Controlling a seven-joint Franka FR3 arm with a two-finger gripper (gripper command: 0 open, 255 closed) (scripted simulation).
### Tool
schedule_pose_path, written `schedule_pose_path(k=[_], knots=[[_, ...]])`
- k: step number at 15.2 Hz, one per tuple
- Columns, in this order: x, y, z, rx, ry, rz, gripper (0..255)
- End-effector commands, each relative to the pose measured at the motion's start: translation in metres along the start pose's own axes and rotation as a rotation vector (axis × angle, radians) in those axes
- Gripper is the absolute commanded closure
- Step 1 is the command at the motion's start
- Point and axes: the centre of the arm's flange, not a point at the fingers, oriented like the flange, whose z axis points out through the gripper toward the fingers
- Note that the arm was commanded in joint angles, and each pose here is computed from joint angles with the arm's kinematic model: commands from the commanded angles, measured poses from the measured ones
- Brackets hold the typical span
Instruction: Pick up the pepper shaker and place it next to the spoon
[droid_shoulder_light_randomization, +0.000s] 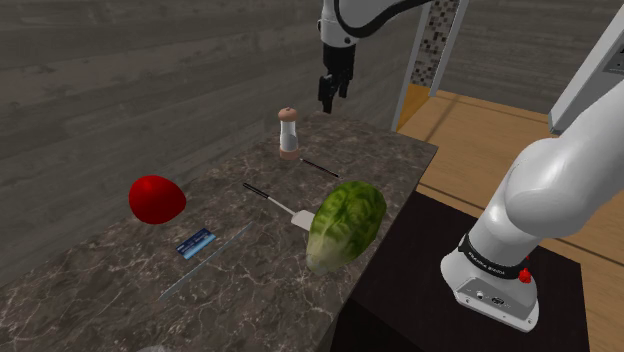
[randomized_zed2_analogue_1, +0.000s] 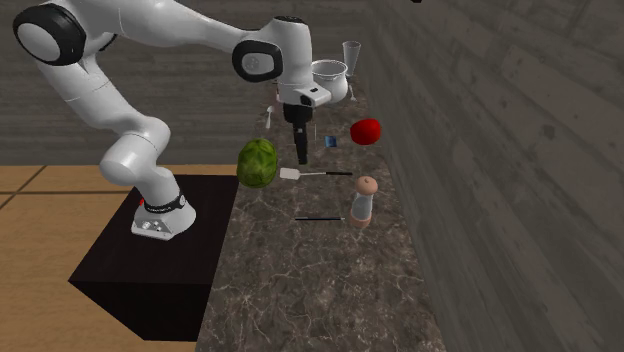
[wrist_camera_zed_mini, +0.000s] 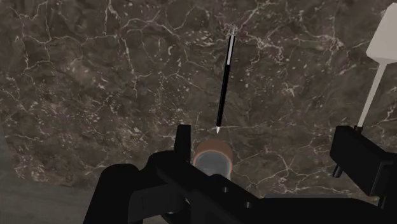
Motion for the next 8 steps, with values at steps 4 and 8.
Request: schedule_pose_path(k=[4, 8], knots=[[0.062, 0.005, 0.03, -0.016, 0.014, 0.004, 0], [0.108, 0.011, 0.05, -0.029, 0.025, 0.007, 0]])
